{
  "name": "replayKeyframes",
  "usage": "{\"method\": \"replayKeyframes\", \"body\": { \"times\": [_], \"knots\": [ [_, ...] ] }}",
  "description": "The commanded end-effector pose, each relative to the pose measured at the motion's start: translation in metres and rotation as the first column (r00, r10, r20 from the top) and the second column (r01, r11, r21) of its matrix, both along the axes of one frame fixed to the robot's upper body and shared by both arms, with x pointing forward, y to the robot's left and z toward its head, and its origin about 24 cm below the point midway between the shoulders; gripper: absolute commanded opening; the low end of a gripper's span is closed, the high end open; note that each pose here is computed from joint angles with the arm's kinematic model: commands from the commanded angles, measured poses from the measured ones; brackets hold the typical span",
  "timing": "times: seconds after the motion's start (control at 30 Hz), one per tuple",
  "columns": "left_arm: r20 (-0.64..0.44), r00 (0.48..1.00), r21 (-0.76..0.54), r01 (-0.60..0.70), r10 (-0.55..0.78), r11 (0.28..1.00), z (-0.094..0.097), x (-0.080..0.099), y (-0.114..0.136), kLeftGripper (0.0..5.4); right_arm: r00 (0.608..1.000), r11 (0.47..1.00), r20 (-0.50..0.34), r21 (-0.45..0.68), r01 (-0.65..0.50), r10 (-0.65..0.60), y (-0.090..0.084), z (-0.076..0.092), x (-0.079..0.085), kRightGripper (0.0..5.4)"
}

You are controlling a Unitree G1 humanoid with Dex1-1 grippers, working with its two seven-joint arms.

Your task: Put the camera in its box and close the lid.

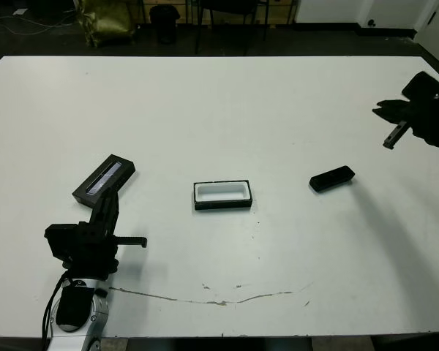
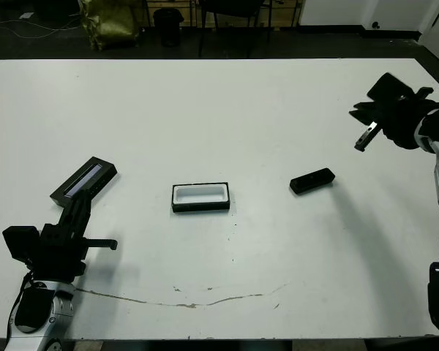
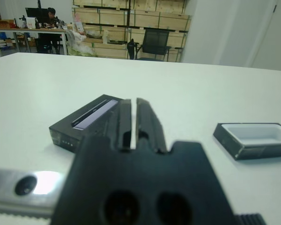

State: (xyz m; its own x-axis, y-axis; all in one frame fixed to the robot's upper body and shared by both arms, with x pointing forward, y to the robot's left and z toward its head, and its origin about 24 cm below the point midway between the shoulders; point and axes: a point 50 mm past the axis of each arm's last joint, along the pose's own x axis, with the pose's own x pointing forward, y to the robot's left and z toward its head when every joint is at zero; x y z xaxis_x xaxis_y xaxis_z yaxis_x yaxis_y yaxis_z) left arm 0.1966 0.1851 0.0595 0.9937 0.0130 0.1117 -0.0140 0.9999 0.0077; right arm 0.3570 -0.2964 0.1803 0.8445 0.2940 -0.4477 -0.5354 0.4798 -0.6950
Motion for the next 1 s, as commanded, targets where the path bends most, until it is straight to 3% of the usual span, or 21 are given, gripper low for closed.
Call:
{"method": "replayKeyframes", "body": {
  "times": [0.03,0.63,1.0],
  "knots": [
    [-0.031,1.0,0.012,-0.007,0.007,1.0,-0.005,-0.002,0.002,0.02,0.998,0.998,-0.062,-0.055,-0.008,0.004,-0.005,-0.008,-0.003,0.0],
    [-0.04,0.999,0.006,-0.007,0.007,1.0,-0.003,-0.002,0.002,0.02,0.986,0.989,-0.162,-0.148,0.016,-0.04,-0.007,-0.042,-0.007,0.0],
    [-0.041,0.999,0.008,-0.005,0.005,1.0,-0.005,-0.003,0.001,0.02,0.982,0.993,-0.184,-0.111,0.026,-0.046,-0.011,-0.052,-0.012,0.0]
  ]
}}
